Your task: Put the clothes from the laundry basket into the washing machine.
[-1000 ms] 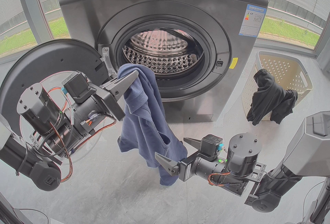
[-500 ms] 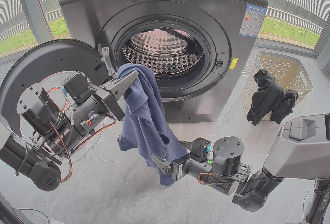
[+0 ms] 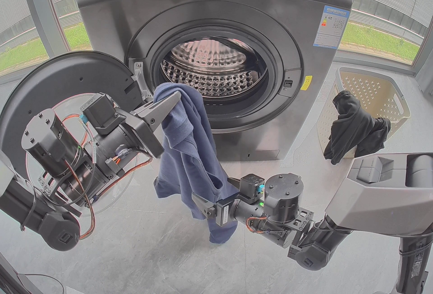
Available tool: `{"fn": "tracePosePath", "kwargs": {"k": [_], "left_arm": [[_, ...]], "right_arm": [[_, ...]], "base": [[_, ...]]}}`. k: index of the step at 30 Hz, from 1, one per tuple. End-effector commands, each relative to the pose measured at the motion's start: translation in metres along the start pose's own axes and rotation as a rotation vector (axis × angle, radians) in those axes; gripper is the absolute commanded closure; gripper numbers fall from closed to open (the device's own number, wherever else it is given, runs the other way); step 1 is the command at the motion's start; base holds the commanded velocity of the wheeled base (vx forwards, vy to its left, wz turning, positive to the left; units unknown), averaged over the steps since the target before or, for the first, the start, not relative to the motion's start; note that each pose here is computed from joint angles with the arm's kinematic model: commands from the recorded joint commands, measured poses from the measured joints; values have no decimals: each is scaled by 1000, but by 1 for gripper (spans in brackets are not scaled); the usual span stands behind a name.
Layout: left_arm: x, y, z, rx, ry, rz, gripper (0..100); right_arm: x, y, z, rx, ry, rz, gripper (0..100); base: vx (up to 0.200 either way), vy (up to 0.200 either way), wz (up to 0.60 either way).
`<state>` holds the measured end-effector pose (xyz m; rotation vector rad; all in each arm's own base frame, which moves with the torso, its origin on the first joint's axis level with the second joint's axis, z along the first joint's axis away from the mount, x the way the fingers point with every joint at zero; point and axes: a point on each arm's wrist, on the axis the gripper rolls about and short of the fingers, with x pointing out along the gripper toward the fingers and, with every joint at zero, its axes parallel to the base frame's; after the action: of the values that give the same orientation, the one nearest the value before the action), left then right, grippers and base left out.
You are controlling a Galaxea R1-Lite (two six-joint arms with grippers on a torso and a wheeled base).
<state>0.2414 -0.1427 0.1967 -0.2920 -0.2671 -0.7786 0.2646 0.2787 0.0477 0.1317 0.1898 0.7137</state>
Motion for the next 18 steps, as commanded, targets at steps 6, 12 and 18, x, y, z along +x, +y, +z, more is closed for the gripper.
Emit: {"fn": "tracePosePath", "kwargs": {"k": [6, 12, 18], "left_arm": [[1, 0, 1, 1, -7, 3, 100], [1, 0, 1, 1, -7, 3, 100], [1, 2, 1, 1, -5, 9, 100]], "right_arm": [[21, -1, -6, 2, -26, 6, 0], [21, -1, -6, 5, -33, 6, 100], [17, 0, 1, 6, -53, 8, 100]], "base": [[0, 0, 0], [0, 0, 0], [0, 0, 0]]}}
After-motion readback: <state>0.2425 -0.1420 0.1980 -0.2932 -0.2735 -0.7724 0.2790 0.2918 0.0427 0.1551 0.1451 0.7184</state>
